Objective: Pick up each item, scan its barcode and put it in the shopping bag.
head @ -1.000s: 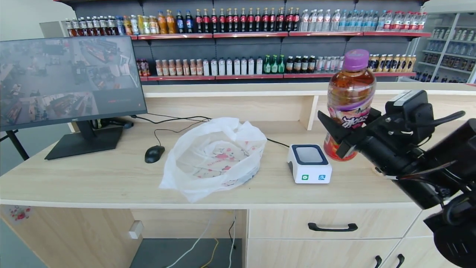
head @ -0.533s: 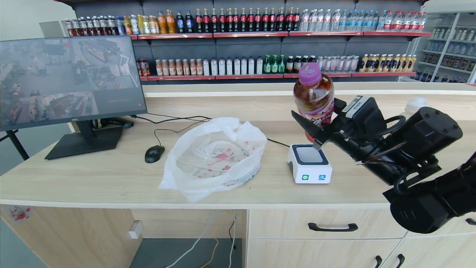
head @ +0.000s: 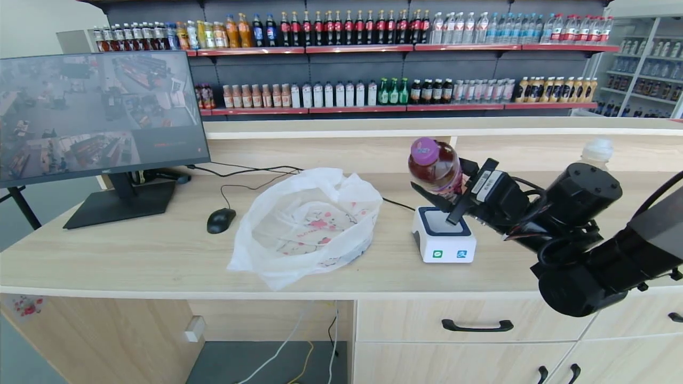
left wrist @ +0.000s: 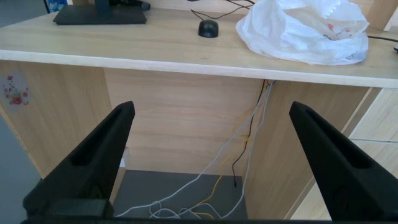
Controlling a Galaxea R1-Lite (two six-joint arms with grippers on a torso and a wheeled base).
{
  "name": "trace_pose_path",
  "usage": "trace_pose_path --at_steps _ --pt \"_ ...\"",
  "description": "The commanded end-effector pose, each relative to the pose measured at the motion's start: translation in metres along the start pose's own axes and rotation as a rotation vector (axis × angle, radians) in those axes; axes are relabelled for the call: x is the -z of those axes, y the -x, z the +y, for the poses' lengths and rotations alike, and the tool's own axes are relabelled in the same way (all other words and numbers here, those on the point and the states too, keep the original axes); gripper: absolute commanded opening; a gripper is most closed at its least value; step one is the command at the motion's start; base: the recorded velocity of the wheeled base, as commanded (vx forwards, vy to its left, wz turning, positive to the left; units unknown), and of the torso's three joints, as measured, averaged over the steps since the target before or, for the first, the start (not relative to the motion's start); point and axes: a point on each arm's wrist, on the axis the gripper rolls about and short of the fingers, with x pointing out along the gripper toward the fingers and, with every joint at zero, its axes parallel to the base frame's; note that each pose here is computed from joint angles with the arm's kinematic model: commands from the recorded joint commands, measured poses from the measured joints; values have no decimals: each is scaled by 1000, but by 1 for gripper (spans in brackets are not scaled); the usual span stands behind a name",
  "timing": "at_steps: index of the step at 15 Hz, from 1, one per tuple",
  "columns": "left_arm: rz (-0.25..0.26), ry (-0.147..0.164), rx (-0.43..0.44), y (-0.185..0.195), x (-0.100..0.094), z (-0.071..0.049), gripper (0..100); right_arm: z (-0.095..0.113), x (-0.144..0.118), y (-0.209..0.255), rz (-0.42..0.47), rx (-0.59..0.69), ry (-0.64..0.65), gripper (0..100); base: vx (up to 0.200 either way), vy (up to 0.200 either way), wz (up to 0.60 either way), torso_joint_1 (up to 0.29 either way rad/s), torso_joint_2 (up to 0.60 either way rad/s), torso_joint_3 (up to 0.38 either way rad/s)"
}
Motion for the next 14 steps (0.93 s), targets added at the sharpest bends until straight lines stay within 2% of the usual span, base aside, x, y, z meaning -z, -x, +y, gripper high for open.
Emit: trace_pose_path --at_steps 1,4,7,9,14 --pt "-1 -1 0 0 0 0 100 -2 15 7 19 -17 20 0 0 0 0 0 0 0" --pt "-1 1 0 0 0 0 100 -10 23 16 42 -7 74 0 0 0 0 0 0 0" --pt "-1 -1 0 0 0 0 100 3 28 11 19 -59 94 0 0 0 0 0 0 0" --pt "-1 -1 0 0 0 0 100 1 28 13 12 -62 109 0 0 0 0 0 0 0" --pt "-1 -1 0 0 0 0 100 10 33 20 -7 -126 128 0 0 0 0 0 0 0"
